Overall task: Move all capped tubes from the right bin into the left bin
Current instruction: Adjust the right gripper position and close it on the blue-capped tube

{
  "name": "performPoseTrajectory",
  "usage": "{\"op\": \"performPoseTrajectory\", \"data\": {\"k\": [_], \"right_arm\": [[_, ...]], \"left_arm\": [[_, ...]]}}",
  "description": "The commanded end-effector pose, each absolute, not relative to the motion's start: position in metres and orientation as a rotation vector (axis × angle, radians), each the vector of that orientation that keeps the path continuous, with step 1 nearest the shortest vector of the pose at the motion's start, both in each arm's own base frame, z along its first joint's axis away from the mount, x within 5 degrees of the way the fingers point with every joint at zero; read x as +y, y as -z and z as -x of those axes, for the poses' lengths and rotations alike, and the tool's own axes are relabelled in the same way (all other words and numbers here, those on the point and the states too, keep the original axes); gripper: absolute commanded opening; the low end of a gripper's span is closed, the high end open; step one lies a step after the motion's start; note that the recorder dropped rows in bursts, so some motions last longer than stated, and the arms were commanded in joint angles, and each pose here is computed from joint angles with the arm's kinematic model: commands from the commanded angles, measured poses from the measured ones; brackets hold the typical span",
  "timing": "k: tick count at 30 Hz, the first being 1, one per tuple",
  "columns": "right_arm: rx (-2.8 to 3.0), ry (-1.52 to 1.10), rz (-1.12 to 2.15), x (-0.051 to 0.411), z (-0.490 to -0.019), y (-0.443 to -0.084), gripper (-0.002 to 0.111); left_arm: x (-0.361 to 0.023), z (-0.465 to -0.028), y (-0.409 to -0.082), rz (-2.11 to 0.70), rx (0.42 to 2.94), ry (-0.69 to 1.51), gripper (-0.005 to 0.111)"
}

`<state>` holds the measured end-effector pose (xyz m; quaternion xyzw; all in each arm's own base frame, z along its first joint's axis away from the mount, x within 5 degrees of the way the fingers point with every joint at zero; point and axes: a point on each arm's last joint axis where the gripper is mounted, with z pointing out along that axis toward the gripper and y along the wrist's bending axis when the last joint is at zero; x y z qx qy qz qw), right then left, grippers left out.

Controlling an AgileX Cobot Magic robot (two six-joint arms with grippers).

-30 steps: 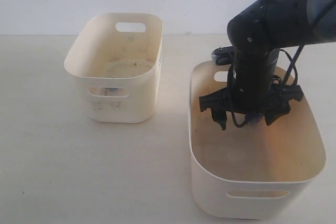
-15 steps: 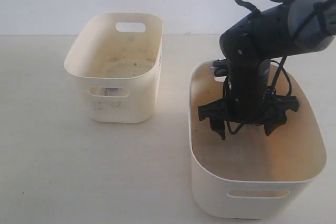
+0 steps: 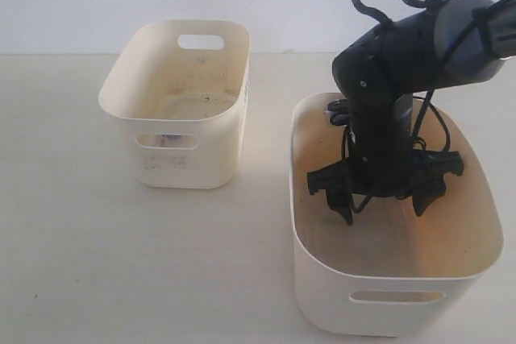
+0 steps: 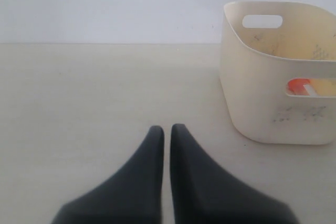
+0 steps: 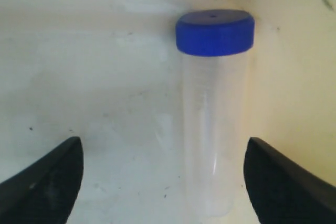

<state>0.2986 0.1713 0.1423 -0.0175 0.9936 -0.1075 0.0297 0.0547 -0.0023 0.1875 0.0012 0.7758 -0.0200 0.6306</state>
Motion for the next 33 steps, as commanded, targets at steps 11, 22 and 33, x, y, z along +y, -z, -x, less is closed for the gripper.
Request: {"op": "performPoseTrajectory", "data": {"k": [11,22,33], "right_arm": [[3.093,0.305,0.142,0.168,-0.300,-0.134,0.078],[3.105,0.012,0.199,0.185,-0.299,-0.133,0.078],[3.115,0.045,0.197,0.183,-0.299,-0.133,0.078]], "left_arm": [[-0.003,-0.054,-0.187,0.003,1.779,0.057,0.004],[-0.003,-0.054,-0.187,0.003,1.779,0.057,0.004],[-0.003,-0.054,-0.187,0.003,1.779,0.057,0.004]]}}
